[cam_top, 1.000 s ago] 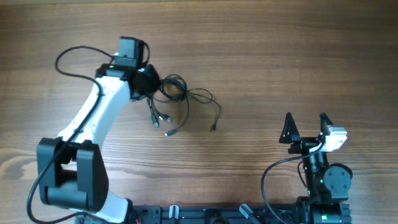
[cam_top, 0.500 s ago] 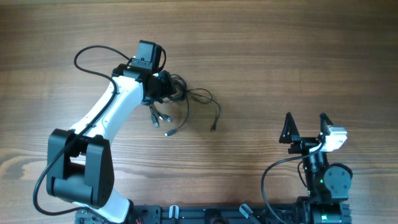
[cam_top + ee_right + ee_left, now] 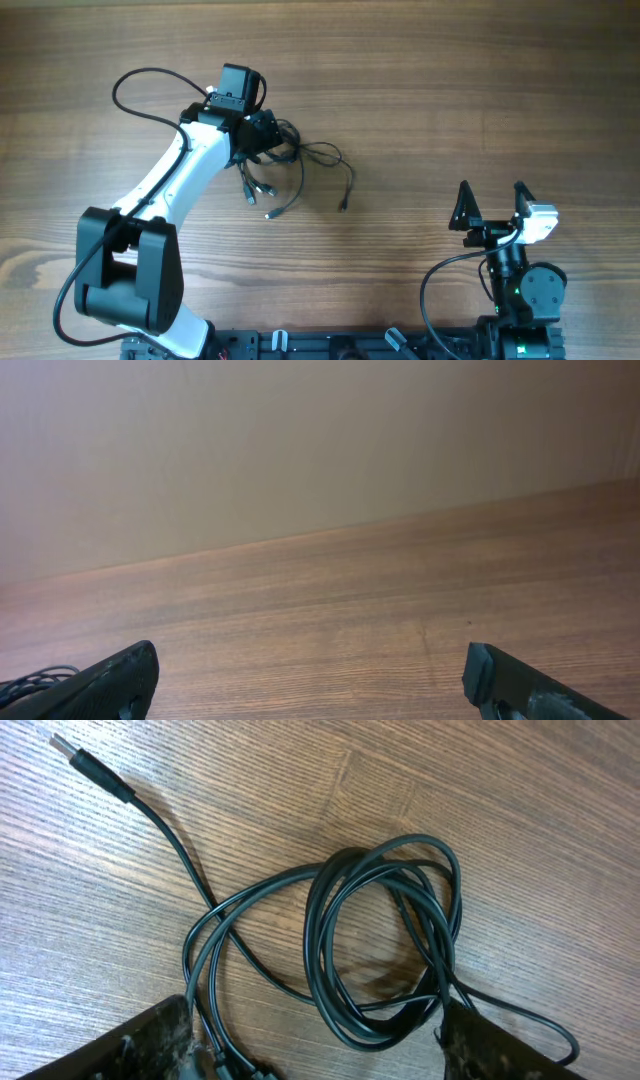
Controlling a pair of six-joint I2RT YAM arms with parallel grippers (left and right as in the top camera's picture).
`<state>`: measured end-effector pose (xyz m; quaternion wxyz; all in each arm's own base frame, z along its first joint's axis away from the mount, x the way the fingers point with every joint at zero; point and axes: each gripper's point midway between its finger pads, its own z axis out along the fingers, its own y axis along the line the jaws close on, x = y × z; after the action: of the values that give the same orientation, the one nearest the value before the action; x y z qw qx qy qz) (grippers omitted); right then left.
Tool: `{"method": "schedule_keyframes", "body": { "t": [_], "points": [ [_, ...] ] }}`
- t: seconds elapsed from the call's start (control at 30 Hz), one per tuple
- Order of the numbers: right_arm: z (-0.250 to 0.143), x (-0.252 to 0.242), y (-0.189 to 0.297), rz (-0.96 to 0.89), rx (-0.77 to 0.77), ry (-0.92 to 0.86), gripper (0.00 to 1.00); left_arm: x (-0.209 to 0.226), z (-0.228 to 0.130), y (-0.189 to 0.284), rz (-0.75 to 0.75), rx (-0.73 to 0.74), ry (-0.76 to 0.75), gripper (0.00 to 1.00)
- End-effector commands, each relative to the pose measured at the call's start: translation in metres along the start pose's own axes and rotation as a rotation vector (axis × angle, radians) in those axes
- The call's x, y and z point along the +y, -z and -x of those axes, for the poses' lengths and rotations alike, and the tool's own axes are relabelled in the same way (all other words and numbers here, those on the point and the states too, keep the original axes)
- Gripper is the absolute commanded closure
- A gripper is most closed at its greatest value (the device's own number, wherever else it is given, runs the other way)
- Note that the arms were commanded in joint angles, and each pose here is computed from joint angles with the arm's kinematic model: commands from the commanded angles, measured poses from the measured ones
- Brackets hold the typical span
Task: Untangle cables
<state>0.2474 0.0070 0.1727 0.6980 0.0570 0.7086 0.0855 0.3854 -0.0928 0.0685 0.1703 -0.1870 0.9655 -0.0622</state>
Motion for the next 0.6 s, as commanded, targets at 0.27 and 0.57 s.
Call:
{"method": "schedule_keyframes", "body": {
  "t": [0.27, 0.57],
  "points": [
    [0.000, 0.002, 0.000, 0.007, -0.003, -0.008, 0.00, 0.003, 0.009, -0.007, 0.029, -0.042, -0.005, 0.00],
    [0.000, 0.002, 0.000, 0.008, -0.003, -0.008, 0.00, 0.008, 0.000, -0.026, 0.059, 0.001, -0.005, 0.00]
  ]
}}
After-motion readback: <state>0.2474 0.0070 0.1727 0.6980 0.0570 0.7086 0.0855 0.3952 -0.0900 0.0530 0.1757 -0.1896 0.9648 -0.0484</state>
